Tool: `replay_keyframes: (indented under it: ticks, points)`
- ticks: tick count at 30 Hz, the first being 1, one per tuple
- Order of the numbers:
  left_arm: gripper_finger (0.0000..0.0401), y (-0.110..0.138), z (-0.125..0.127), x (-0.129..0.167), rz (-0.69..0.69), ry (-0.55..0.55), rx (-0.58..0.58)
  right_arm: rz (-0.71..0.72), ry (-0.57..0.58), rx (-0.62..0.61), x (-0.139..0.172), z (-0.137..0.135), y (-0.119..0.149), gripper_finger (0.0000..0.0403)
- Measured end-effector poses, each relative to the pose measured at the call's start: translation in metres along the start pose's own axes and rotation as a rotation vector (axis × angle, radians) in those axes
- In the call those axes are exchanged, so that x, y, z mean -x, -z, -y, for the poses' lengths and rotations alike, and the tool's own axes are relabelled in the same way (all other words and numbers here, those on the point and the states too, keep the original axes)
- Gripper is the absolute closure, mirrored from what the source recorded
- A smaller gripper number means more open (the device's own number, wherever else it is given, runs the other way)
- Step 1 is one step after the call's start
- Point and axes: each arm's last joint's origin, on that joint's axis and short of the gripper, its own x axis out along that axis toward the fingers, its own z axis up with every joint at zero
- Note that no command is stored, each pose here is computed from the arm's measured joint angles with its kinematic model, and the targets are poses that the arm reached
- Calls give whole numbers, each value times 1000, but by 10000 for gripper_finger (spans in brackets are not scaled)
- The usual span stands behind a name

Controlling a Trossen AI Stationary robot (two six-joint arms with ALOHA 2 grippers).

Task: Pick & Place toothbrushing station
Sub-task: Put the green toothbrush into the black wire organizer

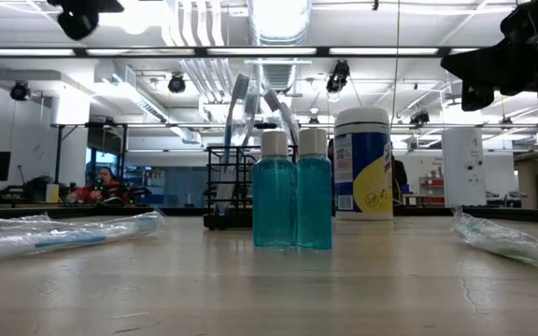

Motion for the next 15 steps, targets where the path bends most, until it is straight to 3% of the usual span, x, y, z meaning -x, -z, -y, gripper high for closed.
replay_keyframes:
  ticks: [9, 15]
  points:
    - [396, 26, 12, -36, -386, -91, 98, -3, -3, 1, 0, 0, 0, 394]
    - [396, 53, 42, -52, -552, -135, 166, -5, -3, 1, 0, 0, 0, 394]
